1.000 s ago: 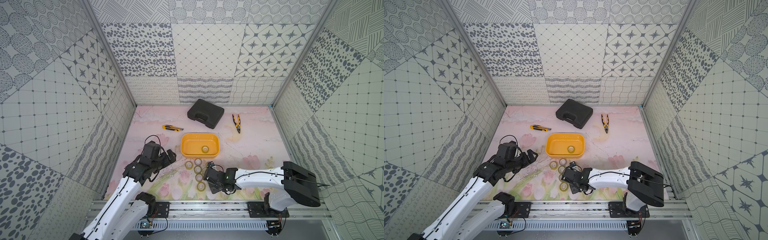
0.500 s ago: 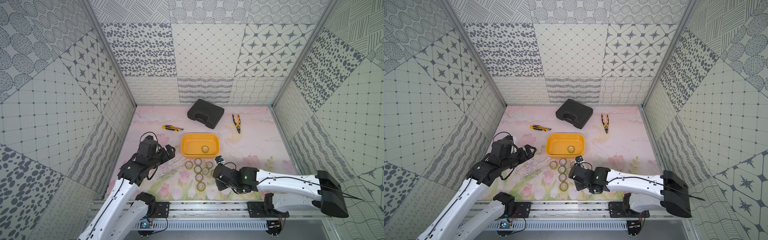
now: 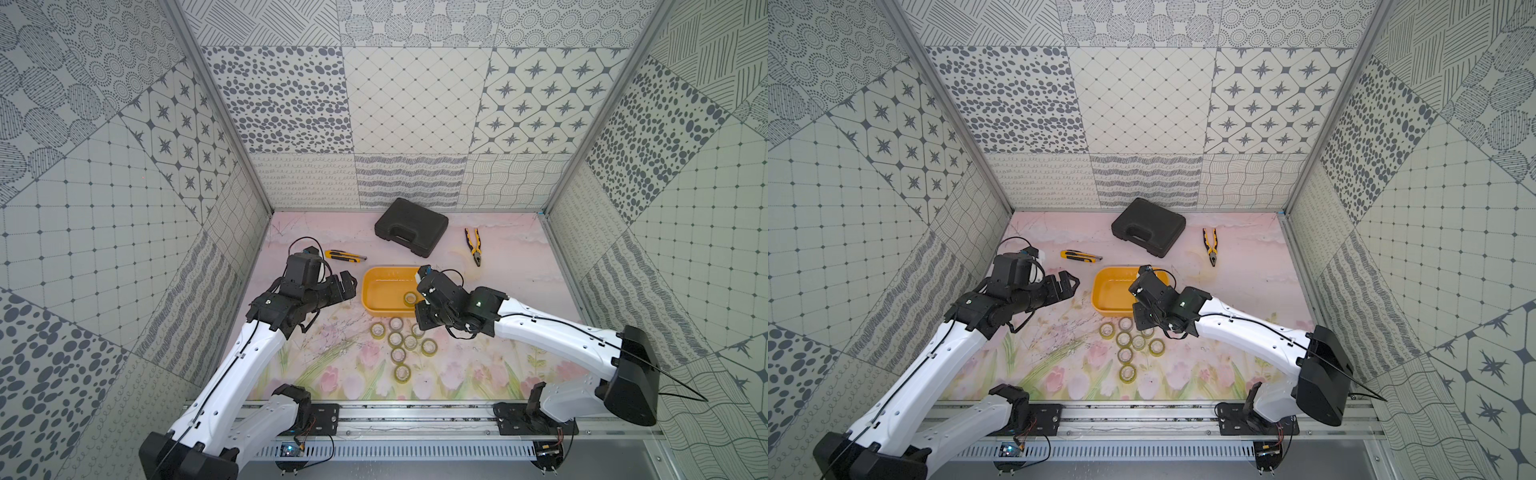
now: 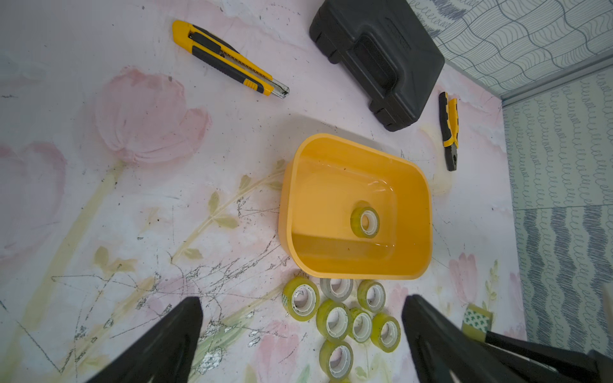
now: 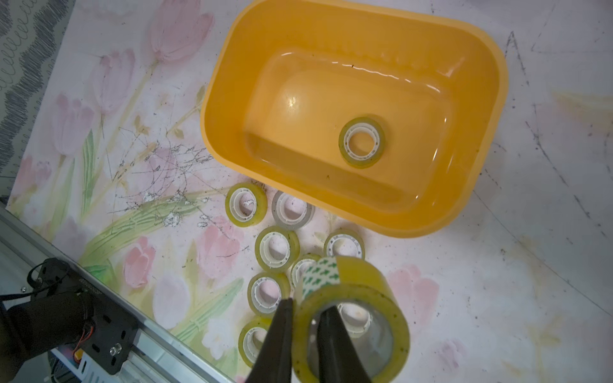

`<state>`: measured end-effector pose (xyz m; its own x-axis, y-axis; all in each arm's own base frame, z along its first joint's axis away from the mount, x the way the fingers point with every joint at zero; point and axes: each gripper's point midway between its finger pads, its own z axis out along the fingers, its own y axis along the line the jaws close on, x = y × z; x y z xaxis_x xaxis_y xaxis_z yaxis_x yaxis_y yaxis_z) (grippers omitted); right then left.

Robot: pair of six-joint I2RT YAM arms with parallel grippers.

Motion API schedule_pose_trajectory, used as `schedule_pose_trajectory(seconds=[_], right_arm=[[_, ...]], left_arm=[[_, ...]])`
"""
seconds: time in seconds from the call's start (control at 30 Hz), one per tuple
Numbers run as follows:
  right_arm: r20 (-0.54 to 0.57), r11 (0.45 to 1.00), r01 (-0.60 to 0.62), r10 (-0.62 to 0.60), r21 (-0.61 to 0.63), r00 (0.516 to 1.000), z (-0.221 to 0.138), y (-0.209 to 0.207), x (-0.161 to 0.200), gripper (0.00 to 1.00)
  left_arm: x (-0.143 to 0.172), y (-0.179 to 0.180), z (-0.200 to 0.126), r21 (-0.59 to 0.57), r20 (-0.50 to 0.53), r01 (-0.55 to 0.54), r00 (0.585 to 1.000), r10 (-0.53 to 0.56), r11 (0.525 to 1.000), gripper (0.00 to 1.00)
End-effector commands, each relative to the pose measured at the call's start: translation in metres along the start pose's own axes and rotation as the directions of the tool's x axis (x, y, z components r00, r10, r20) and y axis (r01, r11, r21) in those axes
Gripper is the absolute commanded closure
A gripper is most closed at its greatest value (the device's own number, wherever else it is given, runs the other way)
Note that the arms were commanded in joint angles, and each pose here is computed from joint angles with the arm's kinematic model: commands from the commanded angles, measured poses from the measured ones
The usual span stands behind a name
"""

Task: Put the transparent tape into the storage box
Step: Place the tape in the storage box.

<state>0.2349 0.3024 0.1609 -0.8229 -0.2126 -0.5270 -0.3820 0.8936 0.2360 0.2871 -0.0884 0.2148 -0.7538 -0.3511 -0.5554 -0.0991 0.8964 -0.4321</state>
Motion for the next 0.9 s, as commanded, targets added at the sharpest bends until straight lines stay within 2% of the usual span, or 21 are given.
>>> schedule_pose_trajectory(seconds=[0.0, 0.1, 0.27, 0.33, 0.47, 0.57, 0.7, 0.87], right_arm=[[0.021, 0.996, 0.044, -0.043, -0.077, 0.999, 0.011, 0.019, -0.027, 0.96], [0.008, 0.995, 0.041, -0.041, -0.091, 0.999, 0.029, 0.024, -0.042, 0.96], [-0.027, 0.994, 0.037, -0.040, -0.103, 0.999, 0.068, 0.033, -0.058, 0.96], [-0.030, 0.994, 0.029, -0.033, -0.101, 0.999, 0.080, 0.035, -0.064, 0.96], [-0.029, 0.995, 0.007, -0.010, -0.099, 1.000, 0.102, 0.035, -0.075, 0.94], [-0.038, 0.996, -0.004, 0.001, -0.095, 0.999, 0.119, 0.035, -0.081, 0.93], [-0.041, 0.995, -0.019, 0.015, -0.097, 0.999, 0.144, 0.039, -0.089, 0.92], [-0.058, 0.989, -0.059, 0.051, -0.138, 0.997, 0.171, 0.044, -0.100, 0.91]], left_arm=[[-0.008, -0.003, 0.007, 0.049, -0.032, -0.027, 0.999, 0.028, 0.998, 0.01], [-0.005, 0.006, 0.007, 0.037, -0.047, 0.008, 0.999, -0.006, 0.999, 0.01], [-0.002, 0.003, 0.003, 0.088, -0.024, 0.029, 0.999, -0.027, 0.996, 0.01], [-0.005, 0.004, 0.001, 0.073, -0.016, 0.002, 1.000, -0.001, 0.997, 0.01], [-0.002, 0.021, 0.003, -0.029, -0.062, -0.032, 0.998, 0.030, 0.999, 0.01], [0.001, 0.020, 0.007, -0.004, -0.079, -0.013, 0.997, 0.013, 1.000, 0.01], [-0.001, 0.029, -0.002, -0.046, -0.035, -0.005, 0.999, 0.004, 0.999, 0.01], [0.000, 0.026, -0.008, -0.010, 0.004, -0.002, 1.000, 0.002, 1.000, 0.01]])
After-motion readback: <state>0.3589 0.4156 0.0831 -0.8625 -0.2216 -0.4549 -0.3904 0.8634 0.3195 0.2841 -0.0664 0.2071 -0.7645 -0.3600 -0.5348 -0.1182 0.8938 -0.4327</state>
